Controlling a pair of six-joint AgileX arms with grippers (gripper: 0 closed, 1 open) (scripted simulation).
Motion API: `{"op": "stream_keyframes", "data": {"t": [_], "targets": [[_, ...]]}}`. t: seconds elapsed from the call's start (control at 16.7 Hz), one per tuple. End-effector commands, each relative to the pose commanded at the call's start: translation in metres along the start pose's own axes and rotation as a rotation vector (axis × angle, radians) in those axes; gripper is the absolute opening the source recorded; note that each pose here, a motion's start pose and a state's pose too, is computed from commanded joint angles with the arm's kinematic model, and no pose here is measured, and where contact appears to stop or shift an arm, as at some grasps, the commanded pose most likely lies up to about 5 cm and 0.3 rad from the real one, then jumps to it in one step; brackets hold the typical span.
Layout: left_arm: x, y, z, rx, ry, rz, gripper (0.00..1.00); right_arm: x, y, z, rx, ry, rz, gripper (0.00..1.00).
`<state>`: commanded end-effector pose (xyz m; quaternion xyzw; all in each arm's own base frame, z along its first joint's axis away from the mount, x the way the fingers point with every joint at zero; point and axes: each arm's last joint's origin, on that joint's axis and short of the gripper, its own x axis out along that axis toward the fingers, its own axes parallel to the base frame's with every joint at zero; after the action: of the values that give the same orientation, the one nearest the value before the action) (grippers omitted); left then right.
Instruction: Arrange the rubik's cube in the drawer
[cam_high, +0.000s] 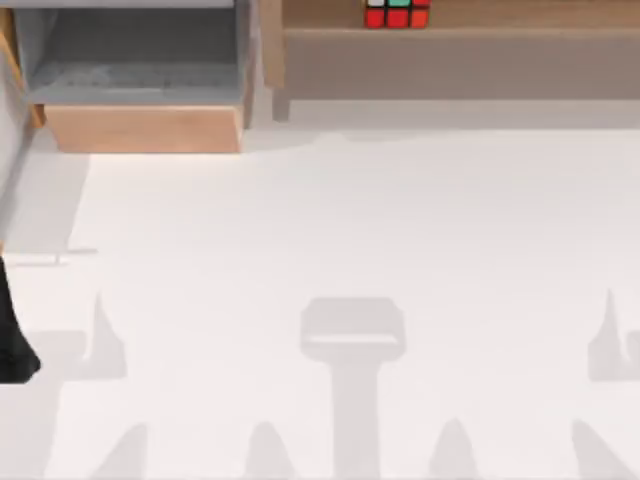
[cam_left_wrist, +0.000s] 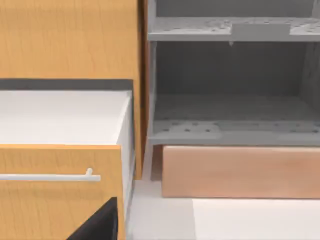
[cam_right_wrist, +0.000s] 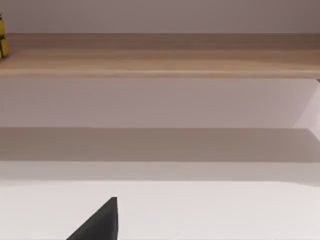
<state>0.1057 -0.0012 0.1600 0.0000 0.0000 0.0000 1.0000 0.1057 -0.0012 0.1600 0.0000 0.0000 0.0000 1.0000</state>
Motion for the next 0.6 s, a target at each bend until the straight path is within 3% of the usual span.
{"op": "stream_keyframes", "data": {"t": [0.3,0.6], "targets": [[0.002,-0.002,0.011,-0.004,0.004,-0.007,1.0,0.0,0.0,0.0,0.0,0.0,0.0,1.0],[0.022,-0.015,0.072,-0.007,-0.027,-0.017,1.0,0.0,0.0,0.0,0.0,0.0,0.0,1.0]]}}
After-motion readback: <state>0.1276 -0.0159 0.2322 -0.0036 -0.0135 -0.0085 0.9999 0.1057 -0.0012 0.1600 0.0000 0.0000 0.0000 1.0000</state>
